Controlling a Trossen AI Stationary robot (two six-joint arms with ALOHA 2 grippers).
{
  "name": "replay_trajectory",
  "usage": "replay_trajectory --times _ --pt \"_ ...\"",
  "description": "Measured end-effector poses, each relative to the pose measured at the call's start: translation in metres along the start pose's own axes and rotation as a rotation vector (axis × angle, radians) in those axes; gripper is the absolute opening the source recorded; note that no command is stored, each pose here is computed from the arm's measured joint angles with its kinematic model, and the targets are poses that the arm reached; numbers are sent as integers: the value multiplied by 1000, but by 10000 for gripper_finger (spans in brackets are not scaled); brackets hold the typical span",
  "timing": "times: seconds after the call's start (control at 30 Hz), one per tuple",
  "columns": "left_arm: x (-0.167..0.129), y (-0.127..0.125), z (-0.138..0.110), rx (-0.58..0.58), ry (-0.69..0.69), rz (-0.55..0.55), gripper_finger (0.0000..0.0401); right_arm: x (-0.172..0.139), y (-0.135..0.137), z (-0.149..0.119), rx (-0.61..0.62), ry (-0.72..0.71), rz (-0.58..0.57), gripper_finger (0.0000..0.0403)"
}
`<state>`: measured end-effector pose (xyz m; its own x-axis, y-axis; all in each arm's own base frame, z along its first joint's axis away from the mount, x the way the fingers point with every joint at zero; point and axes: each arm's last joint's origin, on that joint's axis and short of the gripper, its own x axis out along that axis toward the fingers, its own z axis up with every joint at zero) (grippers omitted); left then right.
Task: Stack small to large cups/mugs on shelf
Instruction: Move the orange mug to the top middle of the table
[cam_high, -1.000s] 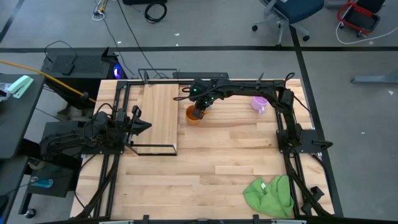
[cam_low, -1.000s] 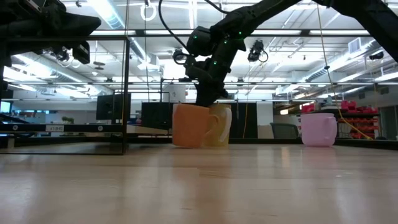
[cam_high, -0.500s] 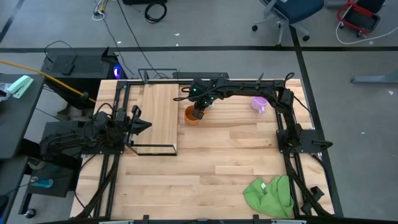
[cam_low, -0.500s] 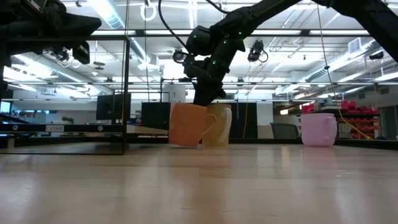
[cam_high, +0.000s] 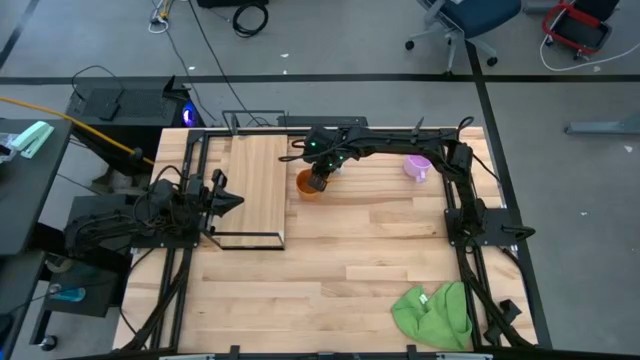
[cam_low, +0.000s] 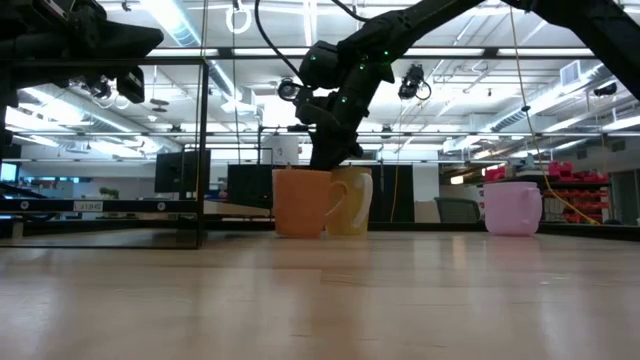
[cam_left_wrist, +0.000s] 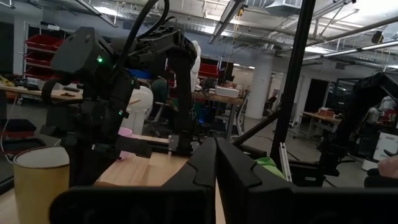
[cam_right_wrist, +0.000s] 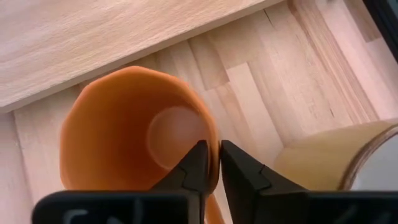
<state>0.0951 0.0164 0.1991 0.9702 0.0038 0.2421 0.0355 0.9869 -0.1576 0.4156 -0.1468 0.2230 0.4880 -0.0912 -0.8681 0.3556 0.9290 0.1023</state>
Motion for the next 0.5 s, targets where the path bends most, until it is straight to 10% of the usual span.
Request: replay_trajectory --times 0.5 --pt "0 0 0 0 0 0 17 0 -1 1 2 -8 -3 76"
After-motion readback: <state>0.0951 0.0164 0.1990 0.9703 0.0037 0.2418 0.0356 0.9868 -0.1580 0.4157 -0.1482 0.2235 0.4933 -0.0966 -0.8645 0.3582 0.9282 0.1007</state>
